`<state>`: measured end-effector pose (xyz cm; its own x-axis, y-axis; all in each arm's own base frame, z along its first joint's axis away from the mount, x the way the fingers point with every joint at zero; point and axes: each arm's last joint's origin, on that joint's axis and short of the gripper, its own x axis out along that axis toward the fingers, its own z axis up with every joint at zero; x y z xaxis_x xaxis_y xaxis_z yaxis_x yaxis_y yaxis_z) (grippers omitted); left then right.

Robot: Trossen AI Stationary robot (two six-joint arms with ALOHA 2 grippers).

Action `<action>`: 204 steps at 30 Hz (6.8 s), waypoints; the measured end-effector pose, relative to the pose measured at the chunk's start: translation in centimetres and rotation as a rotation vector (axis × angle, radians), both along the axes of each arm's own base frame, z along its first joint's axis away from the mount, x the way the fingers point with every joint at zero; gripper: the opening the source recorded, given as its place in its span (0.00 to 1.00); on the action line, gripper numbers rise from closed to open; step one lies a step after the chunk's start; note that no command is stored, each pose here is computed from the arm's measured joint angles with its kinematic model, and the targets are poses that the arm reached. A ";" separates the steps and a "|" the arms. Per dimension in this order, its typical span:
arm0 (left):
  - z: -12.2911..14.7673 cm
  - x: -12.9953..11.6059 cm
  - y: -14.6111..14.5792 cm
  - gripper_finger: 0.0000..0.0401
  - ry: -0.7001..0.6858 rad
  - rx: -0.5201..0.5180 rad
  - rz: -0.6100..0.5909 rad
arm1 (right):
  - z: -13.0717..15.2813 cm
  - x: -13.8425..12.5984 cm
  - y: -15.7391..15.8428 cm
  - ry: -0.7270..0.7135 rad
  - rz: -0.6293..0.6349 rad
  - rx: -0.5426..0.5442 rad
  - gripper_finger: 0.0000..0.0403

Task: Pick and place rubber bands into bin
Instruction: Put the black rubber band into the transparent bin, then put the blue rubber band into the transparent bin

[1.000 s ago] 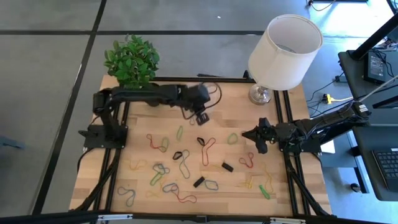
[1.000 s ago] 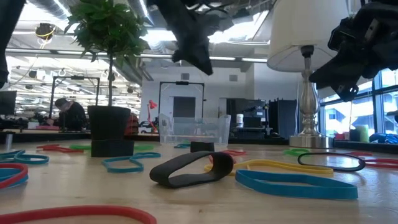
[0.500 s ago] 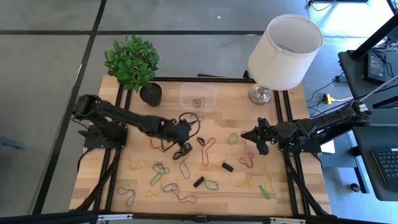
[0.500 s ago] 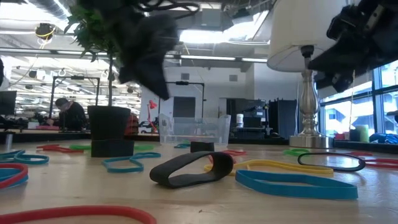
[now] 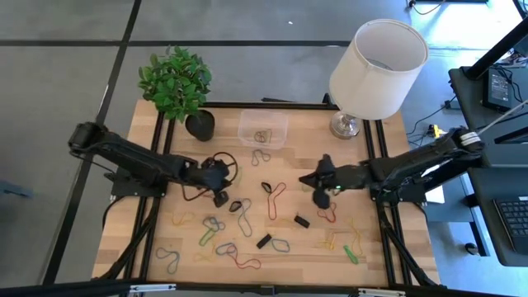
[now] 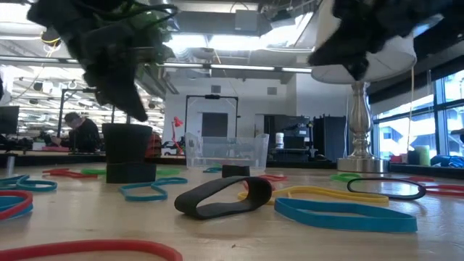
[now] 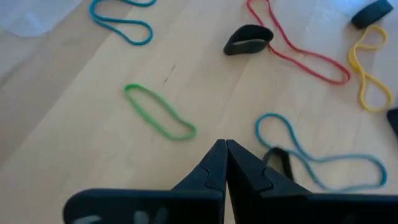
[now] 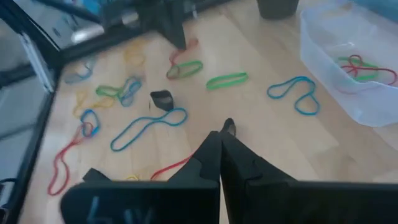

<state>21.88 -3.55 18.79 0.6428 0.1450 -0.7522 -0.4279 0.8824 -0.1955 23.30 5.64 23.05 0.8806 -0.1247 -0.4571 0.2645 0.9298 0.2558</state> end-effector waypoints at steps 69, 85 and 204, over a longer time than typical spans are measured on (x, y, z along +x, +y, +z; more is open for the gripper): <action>0.0 -5.8 1.9 0.01 -0.175 0.147 -0.222 | -2.5 9.3 5.0 0.829 -0.126 0.192 0.01; 0.5 -5.5 2.5 0.01 -0.205 0.291 -0.155 | 7.8 16.1 -10.8 0.534 -0.049 -0.106 0.00; 0.0 -5.6 -17.1 0.32 0.707 -0.278 -0.104 | -5.1 -5.6 5.5 -0.029 0.194 0.160 0.01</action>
<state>16.25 -20.68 18.78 -0.0052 -0.1447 -0.9895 -0.4514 0.8832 -0.1268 17.73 11.15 17.97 0.8939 0.1199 -0.4319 0.0756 0.9094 0.4090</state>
